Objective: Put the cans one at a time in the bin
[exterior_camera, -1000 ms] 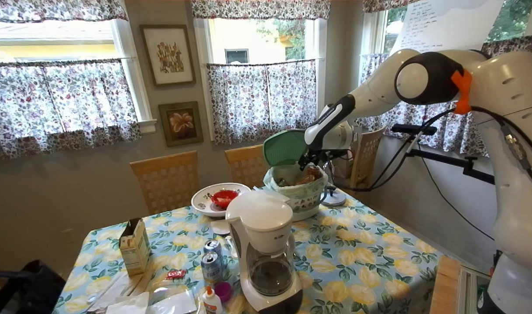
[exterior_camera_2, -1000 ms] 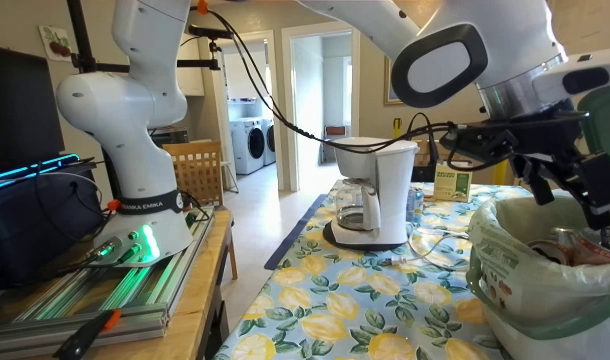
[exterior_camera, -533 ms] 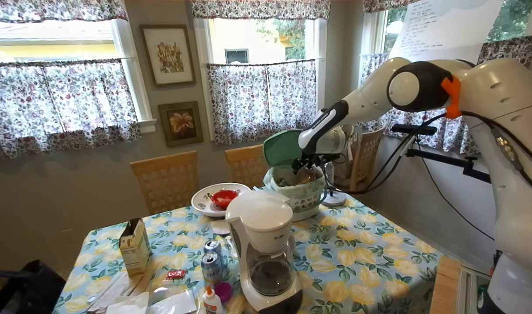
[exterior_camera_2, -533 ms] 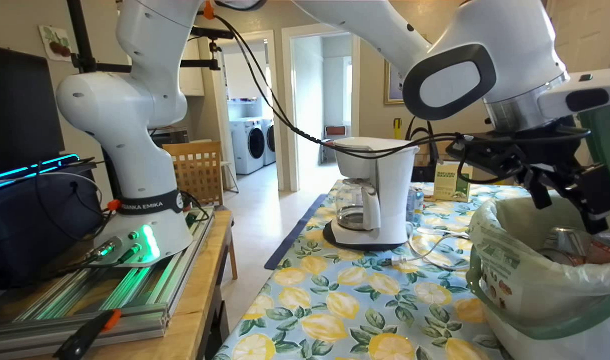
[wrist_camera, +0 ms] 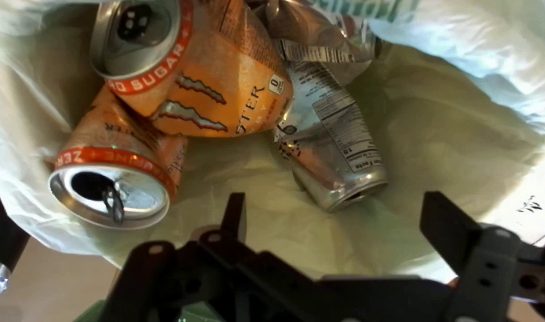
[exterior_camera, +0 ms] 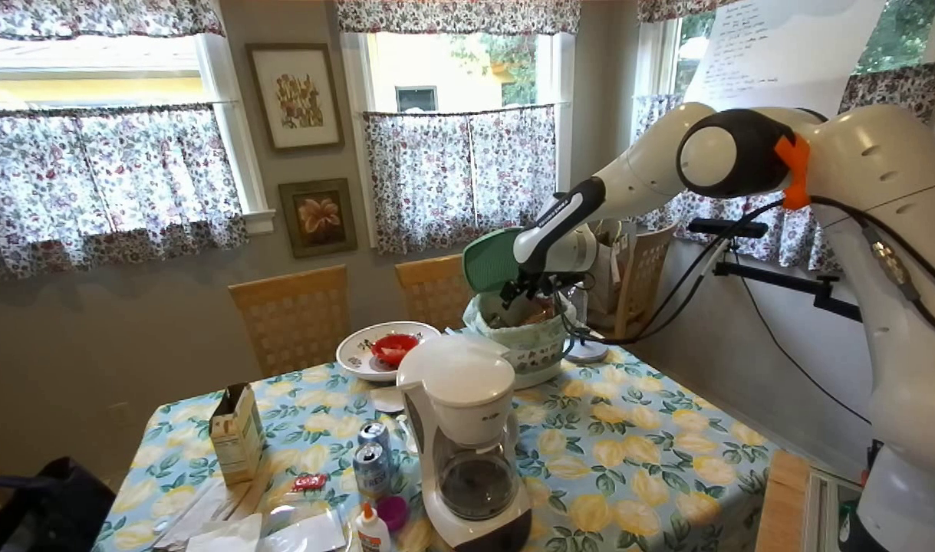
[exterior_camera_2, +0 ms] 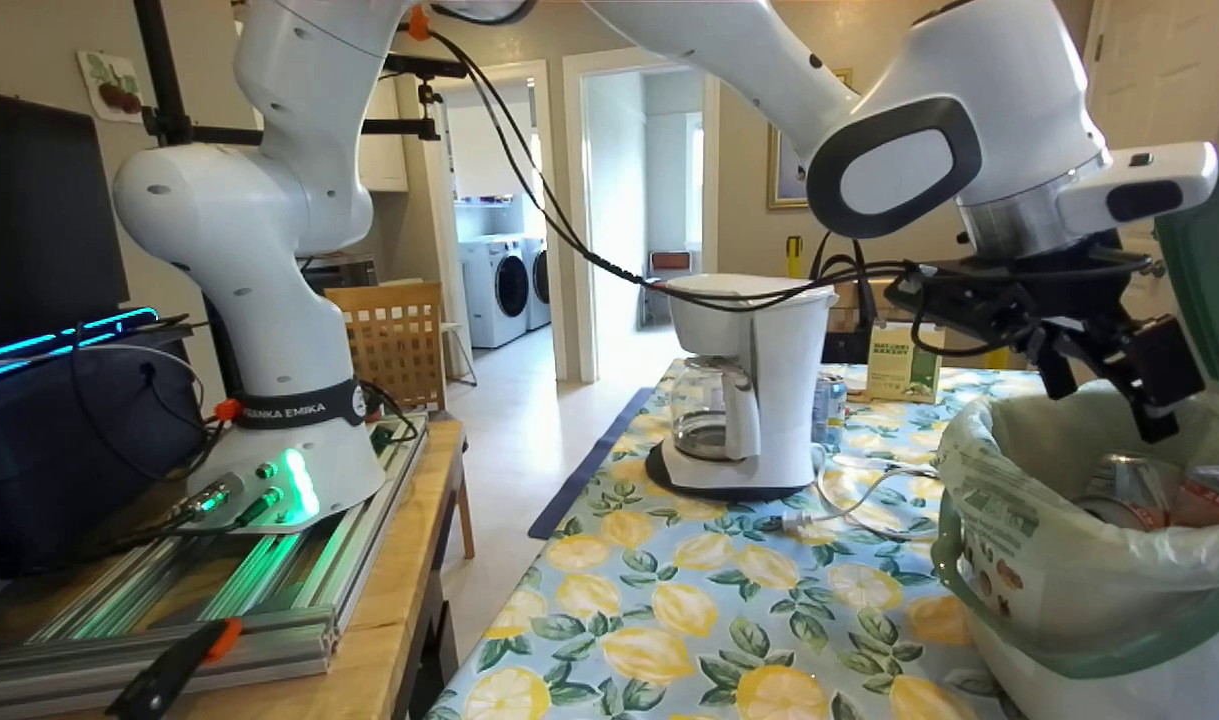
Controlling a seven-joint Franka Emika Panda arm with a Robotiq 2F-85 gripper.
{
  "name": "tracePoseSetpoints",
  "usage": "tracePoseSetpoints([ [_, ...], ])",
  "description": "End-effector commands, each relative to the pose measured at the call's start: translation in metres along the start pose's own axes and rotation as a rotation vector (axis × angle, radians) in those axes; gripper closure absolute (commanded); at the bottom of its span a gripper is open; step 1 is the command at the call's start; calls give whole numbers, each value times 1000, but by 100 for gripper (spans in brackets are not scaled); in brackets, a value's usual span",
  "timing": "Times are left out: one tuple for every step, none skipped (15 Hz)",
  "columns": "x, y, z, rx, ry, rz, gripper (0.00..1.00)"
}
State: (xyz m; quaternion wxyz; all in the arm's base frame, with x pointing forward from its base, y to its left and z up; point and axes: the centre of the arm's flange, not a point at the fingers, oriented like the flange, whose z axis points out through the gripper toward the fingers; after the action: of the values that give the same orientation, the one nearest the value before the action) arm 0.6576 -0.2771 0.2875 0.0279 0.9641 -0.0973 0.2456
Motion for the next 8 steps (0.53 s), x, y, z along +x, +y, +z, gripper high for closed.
tracePoseSetpoints([
  [2, -23, -47, -22, -29, 12, 0],
  [3, -30, -58, -22, -50, 34, 0],
  [2, -36, -71, -31, -69, 47, 0],
  [1, -42, -84, -37, -93, 60, 0],
  [1, -47, -97, -57, -116, 81, 0],
  [2, -51, -111, -77, -135, 96, 0],
  [4, -54, -125, -103, -146, 113, 0],
  [7, -55, -137, -147, -140, 133, 0],
])
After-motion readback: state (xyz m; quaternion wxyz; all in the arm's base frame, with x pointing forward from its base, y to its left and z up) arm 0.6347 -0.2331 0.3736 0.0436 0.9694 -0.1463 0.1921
